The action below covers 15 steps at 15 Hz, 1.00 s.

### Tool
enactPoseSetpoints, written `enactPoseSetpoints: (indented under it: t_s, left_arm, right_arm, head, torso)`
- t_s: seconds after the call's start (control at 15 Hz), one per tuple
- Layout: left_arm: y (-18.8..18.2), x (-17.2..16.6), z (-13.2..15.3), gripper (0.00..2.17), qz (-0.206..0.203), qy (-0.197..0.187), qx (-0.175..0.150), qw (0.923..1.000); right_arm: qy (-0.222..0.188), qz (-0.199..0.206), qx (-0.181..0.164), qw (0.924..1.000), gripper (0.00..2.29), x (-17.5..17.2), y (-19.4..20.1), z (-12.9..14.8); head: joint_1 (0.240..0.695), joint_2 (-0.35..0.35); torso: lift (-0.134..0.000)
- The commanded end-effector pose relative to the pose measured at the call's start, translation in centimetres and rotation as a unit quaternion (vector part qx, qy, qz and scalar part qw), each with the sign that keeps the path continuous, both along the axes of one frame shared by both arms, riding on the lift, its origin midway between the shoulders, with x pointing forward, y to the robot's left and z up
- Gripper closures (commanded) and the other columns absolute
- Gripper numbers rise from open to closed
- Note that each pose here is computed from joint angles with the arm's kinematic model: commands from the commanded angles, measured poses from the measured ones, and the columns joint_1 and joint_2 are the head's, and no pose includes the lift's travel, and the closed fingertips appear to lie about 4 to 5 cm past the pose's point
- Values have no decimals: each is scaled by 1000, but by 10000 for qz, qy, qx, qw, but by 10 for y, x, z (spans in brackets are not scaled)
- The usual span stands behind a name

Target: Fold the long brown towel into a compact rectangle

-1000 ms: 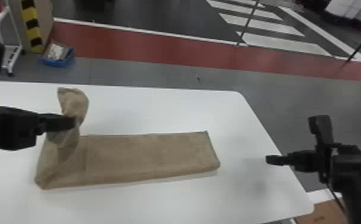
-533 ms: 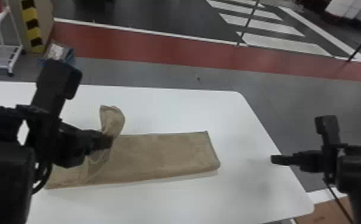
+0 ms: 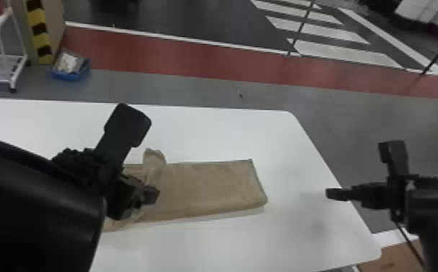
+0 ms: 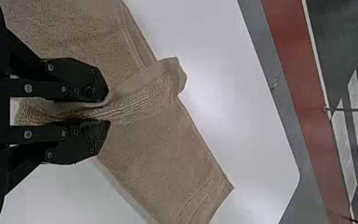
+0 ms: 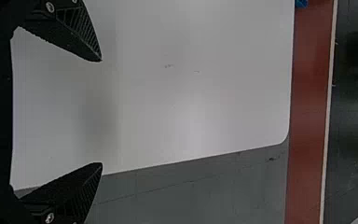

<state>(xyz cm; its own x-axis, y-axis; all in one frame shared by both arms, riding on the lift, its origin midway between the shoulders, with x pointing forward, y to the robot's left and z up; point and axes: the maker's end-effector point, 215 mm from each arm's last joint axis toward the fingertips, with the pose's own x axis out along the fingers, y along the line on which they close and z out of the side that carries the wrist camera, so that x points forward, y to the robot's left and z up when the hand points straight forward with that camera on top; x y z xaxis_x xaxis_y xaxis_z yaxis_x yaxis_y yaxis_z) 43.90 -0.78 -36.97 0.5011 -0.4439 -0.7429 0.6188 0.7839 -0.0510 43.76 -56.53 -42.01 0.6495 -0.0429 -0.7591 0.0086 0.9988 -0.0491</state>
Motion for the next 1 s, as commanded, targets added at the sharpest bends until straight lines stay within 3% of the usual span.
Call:
enactPoseSetpoints:
  t_s: [0.0, 0.33, 0.53, 0.67, 0.87, 0.93]
  left_arm:
    - [-18, -18, -7, -2, -236, 172, -123, 9995]
    - [-32, -27, -4, 33, -448, 154, -148, 9988]
    - [-17, -14, 2, 33, -216, 13, -280, 9994]
    - [13, 6, 7, 29, 140, -177, -517, 9984]
    - [71, 19, 6, 29, 750, -188, -873, 9932]
    - [91, 28, 12, 29, 906, -386, -1017, 9899]
  right_arm:
    - [-10, 6, 2, 10000, 87, 1, 0, 1]
    - [-45, 23, 73, 10000, 87, 3, 8, 0]
    - [-148, 121, 265, 9995, 87, 6, 30, 11]
    - [-157, 217, 735, 9969, 87, 7, 72, 18]
    - [-284, 664, 1006, 9923, 83, 19, 148, 37]
    - [-342, 860, 1092, 9897, 83, 24, 178, 45]
  head:
    - [695, -350]
    - [695, -350]
    - [695, -350]
    - [695, -350]
    - [695, -350]
    - [695, -350]
  torso:
    - [-120]
    - [-120]
    - [-120]
    - [-120]
    - [-120]
    - [-120]
